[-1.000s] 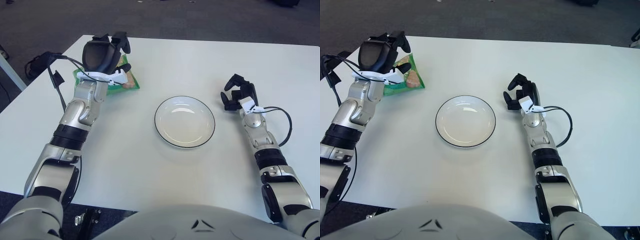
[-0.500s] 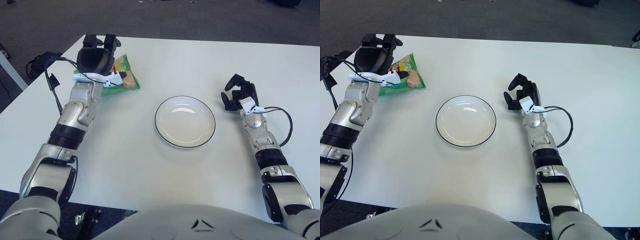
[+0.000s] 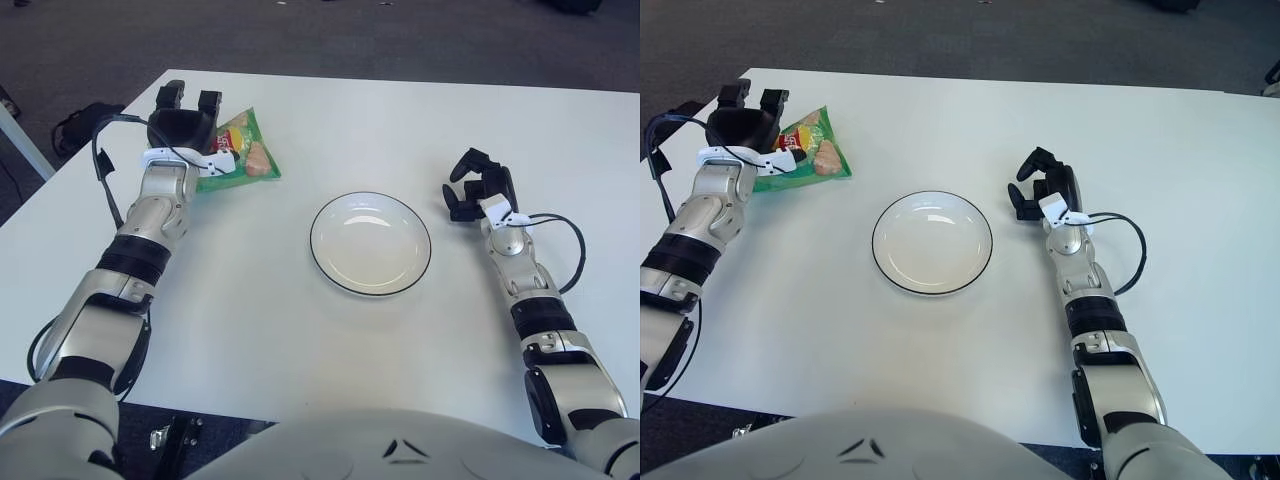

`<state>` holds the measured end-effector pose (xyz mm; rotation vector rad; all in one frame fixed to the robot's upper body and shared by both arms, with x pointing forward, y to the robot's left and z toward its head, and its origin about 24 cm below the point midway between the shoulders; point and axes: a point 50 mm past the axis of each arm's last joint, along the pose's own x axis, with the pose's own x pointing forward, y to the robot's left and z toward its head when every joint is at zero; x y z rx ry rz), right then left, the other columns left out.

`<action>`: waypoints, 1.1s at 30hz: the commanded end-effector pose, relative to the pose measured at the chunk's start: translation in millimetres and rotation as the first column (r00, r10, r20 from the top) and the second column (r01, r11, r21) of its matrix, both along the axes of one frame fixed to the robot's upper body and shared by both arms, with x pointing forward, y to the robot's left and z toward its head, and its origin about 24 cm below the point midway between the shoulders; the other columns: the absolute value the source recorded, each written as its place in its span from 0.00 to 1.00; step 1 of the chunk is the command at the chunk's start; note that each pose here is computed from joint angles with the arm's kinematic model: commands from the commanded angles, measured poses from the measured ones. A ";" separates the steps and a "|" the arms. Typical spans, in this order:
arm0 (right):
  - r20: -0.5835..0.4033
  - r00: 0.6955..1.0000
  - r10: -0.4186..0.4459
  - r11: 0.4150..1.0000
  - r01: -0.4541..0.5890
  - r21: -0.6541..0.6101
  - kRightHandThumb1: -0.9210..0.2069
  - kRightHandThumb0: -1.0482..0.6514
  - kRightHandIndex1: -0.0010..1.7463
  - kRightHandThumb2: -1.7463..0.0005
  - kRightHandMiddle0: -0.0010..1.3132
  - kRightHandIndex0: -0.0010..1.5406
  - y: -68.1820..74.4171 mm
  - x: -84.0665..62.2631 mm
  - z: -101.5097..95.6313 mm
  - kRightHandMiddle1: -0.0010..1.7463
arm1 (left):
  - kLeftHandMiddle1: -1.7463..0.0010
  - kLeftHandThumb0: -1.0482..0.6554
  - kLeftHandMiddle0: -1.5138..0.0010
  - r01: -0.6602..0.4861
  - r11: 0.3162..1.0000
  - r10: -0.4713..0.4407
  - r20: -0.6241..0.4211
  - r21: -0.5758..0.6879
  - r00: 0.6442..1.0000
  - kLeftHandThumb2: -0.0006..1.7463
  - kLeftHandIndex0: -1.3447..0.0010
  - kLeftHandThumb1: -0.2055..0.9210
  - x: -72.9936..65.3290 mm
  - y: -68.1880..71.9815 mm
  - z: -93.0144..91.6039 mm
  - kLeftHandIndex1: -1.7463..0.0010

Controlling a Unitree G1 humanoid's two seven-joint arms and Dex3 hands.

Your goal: Put the snack into the plate.

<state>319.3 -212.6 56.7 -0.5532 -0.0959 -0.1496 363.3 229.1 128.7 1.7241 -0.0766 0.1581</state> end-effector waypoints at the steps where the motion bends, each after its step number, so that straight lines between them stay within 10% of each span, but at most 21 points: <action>1: -0.226 0.974 -0.035 0.999 0.035 -0.006 0.60 0.32 1.00 0.20 0.51 0.84 -5.7 -23.6 -49.7 1.00 | 1.00 0.00 1.00 -0.024 1.000 0.024 -0.005 0.019 1.000 0.37 1.00 1.00 3.9 3.1 1.4 0.96; 21: -0.228 0.973 -0.033 0.999 0.030 -0.017 0.61 0.31 1.00 0.19 0.52 0.84 -5.9 -23.3 -49.7 1.00 | 1.00 0.00 1.00 -0.084 0.996 0.082 -0.199 -0.002 0.976 0.29 1.00 1.00 11.7 29.3 -39.8 1.00; 33: -0.228 0.973 -0.034 0.999 0.034 -0.005 0.61 0.31 1.00 0.19 0.52 0.83 -5.7 -22.6 -49.0 1.00 | 0.99 0.00 0.99 -0.047 0.995 0.015 -0.315 -0.093 0.949 0.40 1.00 1.00 7.4 32.9 -51.2 1.00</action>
